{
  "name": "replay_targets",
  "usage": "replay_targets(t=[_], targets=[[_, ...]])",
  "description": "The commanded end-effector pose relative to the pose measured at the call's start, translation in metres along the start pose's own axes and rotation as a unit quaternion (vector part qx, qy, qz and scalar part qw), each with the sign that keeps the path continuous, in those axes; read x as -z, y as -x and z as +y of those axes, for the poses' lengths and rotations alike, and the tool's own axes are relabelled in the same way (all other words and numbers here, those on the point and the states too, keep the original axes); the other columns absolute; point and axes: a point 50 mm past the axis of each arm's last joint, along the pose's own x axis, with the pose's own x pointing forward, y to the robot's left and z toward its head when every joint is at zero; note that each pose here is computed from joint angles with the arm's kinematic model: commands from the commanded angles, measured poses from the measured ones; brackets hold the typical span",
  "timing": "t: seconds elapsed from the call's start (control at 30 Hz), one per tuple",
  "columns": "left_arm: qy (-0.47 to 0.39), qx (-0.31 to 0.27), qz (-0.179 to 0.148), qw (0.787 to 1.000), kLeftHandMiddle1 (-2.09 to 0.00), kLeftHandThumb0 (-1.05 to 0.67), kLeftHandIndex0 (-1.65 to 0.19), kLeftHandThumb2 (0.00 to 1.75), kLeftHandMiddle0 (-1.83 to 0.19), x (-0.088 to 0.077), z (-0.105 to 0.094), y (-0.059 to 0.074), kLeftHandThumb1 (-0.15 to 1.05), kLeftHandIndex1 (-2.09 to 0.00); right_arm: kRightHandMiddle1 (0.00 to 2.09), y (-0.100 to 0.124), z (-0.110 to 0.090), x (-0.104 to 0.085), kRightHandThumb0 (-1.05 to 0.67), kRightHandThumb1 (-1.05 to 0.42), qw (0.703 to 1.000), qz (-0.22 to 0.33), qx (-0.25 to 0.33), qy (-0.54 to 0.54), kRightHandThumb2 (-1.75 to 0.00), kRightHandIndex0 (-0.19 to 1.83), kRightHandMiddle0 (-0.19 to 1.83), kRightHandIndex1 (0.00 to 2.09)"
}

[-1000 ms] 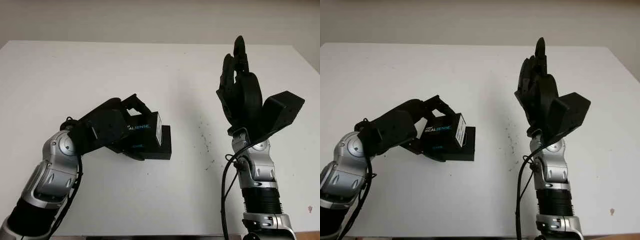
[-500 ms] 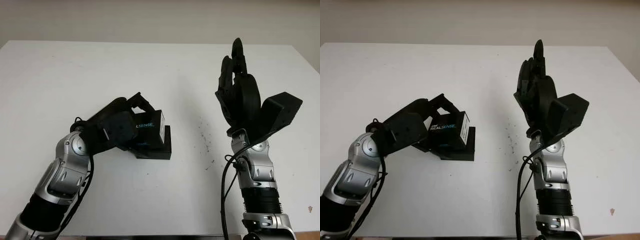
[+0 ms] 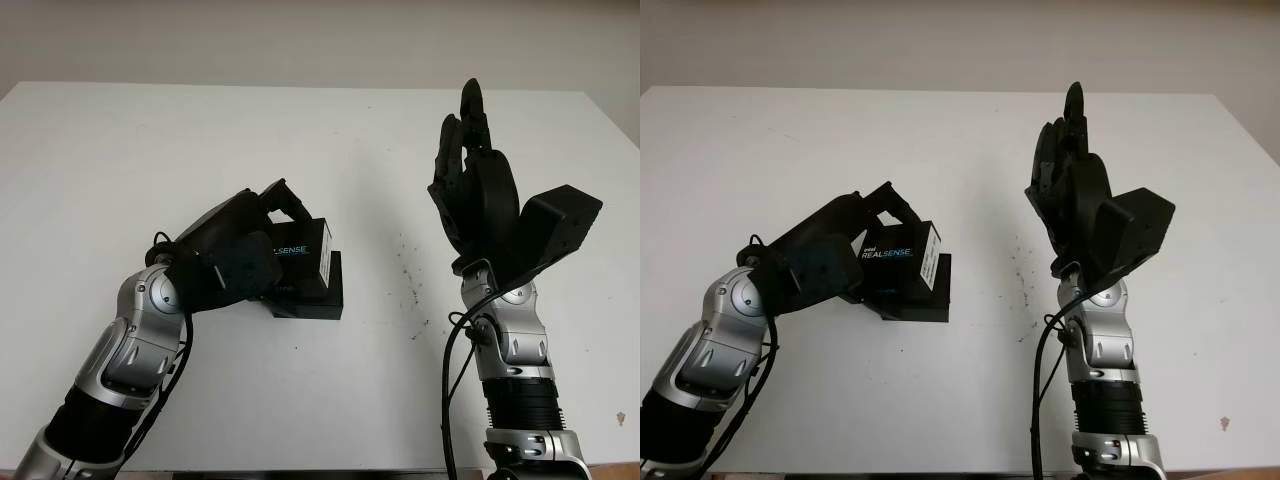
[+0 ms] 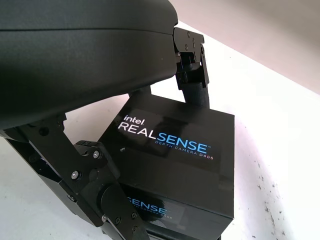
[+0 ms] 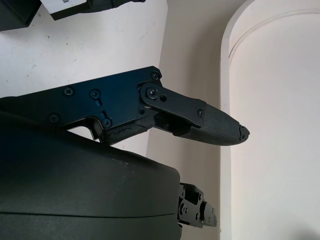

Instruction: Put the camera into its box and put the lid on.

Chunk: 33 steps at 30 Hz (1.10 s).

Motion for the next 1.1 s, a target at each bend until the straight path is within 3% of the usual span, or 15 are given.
replay_targets(t=[0.0,0.6,1.07], targets=[[-0.002,0.006,-0.007,1.000,-1.81,-0.19,-0.09,0.11,-0.38,-0.004,-0.004,-0.001,1.05,-1.61,0.00,0.000,0.000,-0.003,-0.64,-1.05,1.000,-0.006,-0.002,0.004,-0.72,-0.19,-0.16,0.03],[0.033,0.027,0.006,0.999,-2.02,-0.19,-0.07,0.10,-0.52,-0.008,-0.023,-0.004,1.05,-1.69,0.00,0.002,0.004,0.000,-0.63,-1.05,1.000,-0.007,0.006,0.008,-0.73,-0.18,-0.16,0.03],[0.025,0.036,0.023,0.999,-1.98,-0.19,-0.05,0.10,-0.49,-0.012,-0.029,-0.004,1.05,-1.72,0.00,0.003,0.009,0.002,-0.61,-1.05,1.000,-0.004,0.008,-0.006,-0.72,-0.19,-0.18,0.01]])
